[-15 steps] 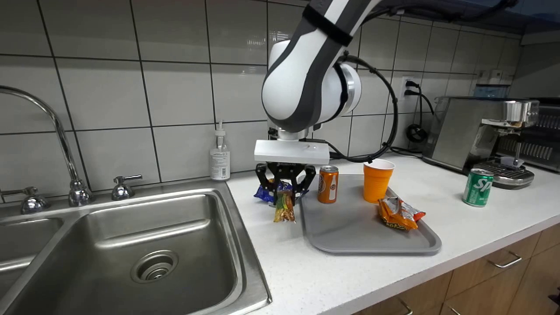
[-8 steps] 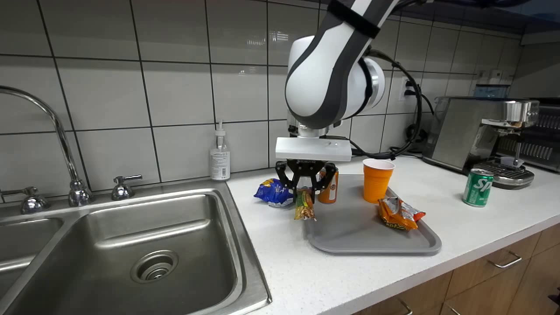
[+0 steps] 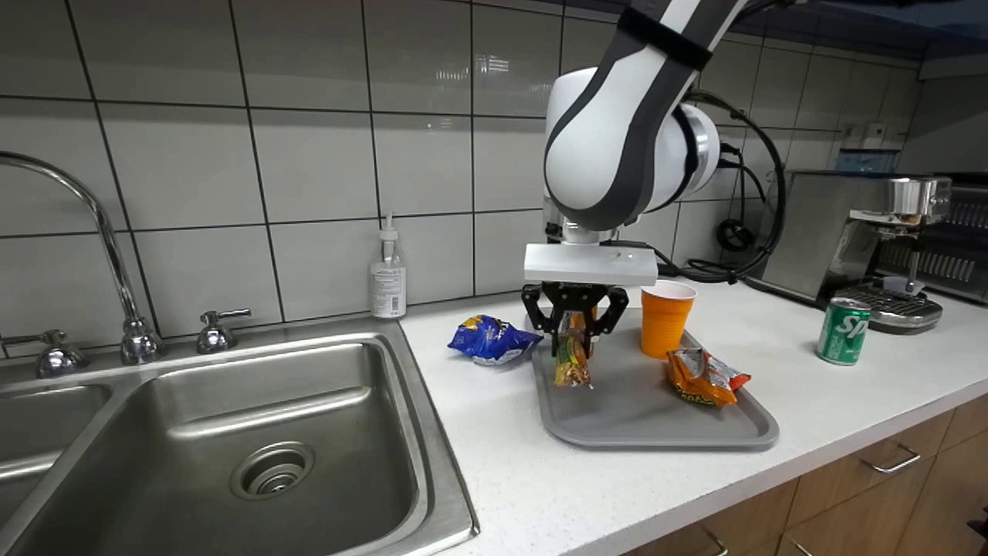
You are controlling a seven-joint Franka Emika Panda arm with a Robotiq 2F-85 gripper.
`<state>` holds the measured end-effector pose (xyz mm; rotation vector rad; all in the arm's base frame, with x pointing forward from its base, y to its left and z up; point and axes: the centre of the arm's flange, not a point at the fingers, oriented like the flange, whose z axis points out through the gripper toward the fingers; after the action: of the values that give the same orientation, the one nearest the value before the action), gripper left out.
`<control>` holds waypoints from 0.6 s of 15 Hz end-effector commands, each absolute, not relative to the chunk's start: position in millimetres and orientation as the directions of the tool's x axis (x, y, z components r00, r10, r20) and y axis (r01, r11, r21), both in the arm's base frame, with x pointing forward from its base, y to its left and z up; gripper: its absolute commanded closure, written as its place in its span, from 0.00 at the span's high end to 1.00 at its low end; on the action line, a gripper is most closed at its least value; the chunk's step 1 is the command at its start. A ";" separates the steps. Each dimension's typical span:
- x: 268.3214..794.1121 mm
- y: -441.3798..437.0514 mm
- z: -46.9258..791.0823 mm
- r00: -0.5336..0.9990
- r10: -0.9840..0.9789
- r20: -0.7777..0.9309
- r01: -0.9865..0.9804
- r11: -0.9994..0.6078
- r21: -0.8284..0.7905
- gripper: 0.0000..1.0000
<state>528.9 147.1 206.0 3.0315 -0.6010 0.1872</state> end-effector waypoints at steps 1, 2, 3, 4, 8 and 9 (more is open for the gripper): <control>520.5 124.4 212.2 0.901 -0.411 0.140 -0.418 -0.908 0.024 0.17; 521.0 118.4 210.3 0.897 -0.419 0.137 -0.427 -0.904 0.028 0.17; 521.4 113.8 208.3 0.895 -0.426 0.134 -0.434 -0.900 0.032 0.17; 521.8 108.5 206.2 0.892 -0.433 0.129 -0.441 -0.897 0.035 0.17; 523.9 92.1 198.7 0.881 -0.458 0.115 -0.466 -0.884 0.046 0.17; 524.6 88.5 197.0 0.879 -0.464 0.111 -0.471 -0.881 0.050 0.17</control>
<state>527.5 100.1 195.8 2.9818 -0.7160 0.1483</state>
